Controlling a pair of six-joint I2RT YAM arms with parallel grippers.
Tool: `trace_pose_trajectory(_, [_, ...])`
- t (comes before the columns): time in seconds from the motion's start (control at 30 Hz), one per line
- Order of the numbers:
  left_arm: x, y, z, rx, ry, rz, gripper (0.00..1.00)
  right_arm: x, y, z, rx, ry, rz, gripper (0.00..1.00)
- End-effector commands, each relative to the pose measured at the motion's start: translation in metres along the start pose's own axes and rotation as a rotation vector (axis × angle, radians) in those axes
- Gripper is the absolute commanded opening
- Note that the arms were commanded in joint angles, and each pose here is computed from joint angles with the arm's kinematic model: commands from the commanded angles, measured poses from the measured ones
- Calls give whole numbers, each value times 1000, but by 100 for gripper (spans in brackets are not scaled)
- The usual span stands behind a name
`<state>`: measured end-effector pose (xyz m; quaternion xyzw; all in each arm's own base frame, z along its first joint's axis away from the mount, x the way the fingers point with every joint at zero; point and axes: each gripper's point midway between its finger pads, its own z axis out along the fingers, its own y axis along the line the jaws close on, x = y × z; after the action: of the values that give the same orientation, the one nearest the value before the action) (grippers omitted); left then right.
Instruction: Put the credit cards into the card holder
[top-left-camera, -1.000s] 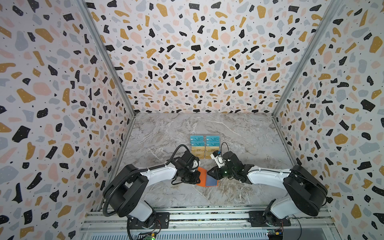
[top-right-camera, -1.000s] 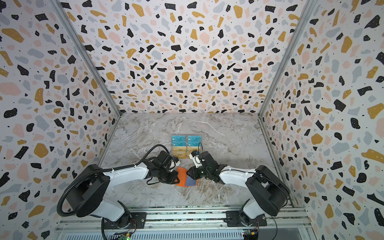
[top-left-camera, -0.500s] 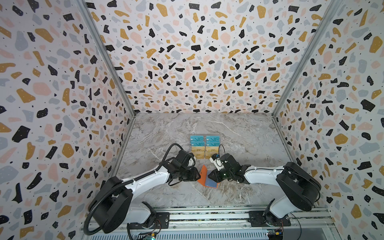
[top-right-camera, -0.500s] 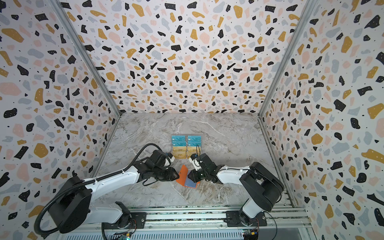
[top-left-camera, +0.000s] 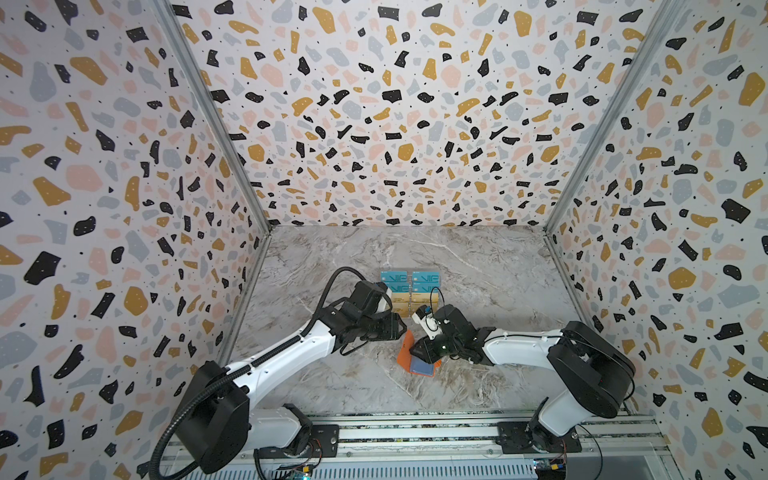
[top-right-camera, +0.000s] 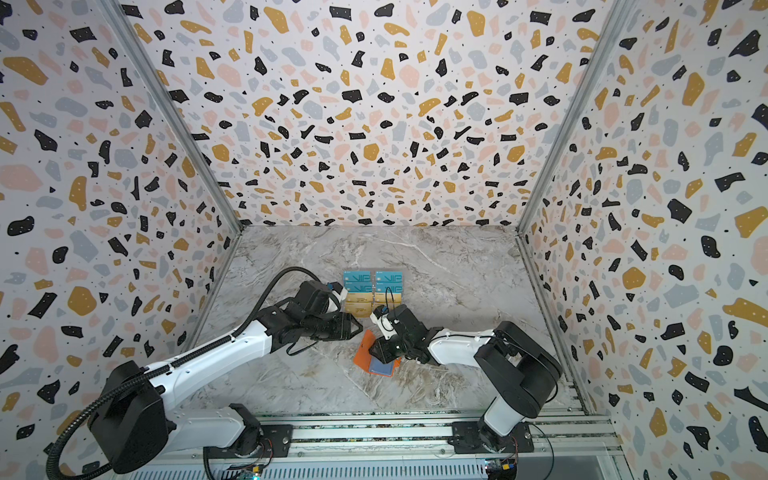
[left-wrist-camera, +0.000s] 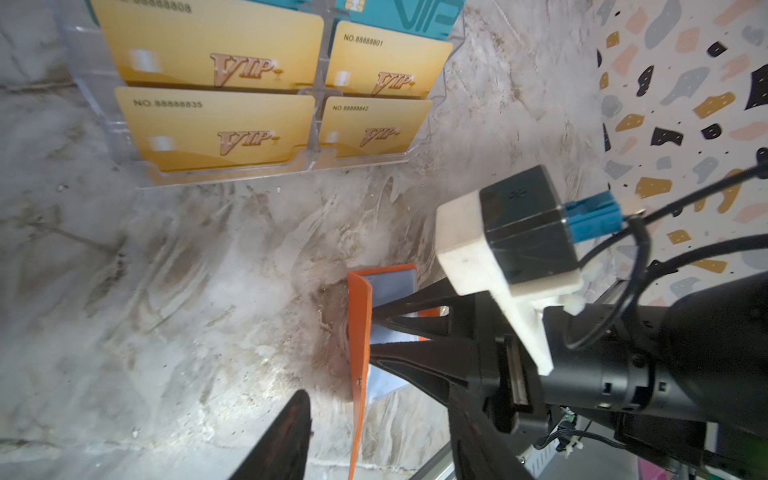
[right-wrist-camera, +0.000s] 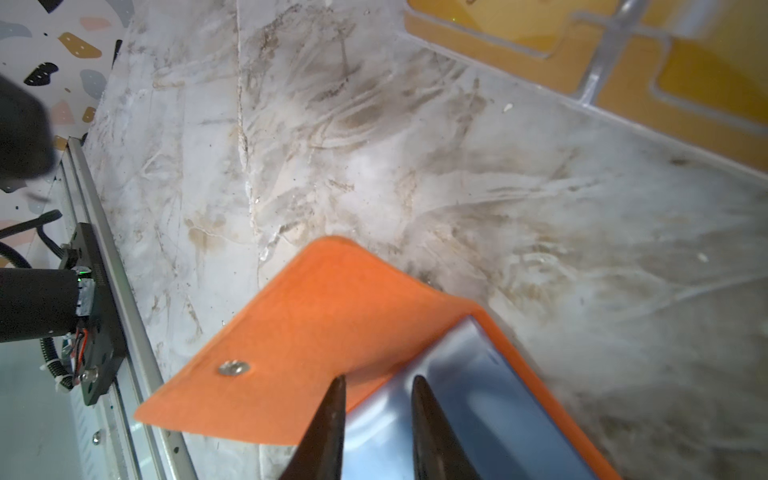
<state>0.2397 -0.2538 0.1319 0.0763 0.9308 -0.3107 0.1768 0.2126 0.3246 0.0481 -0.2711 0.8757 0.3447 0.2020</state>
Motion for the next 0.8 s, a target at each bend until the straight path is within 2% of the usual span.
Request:
trace_pose_trajectory(0.0, [14,8,7,-25,40,38,56,-10,4,2,0,-14,-27,30])
trace_pose_trajectory(0.27, [44,35,33,-91,96,30,55,-10,8,6,-18,-9,-37,28])
trace_pose_trajectory(0.4, [51,39,41,-73,103,8,51,-9,9,7,-26,-5,-41,28])
trace_pose_trajectory(0.47, [54,36,46,-35,102,-19,45,-8,11,8,-33,-4,-46,27])
trace_pose_trajectory(0.67, [59,36,49,12,75,-116,12,-11,13,6,-31,-4,-49,27])
trace_pose_trajectory(0.77, [61,44,46,-20,42,-172,4,-15,14,-4,-9,-12,-63,27])
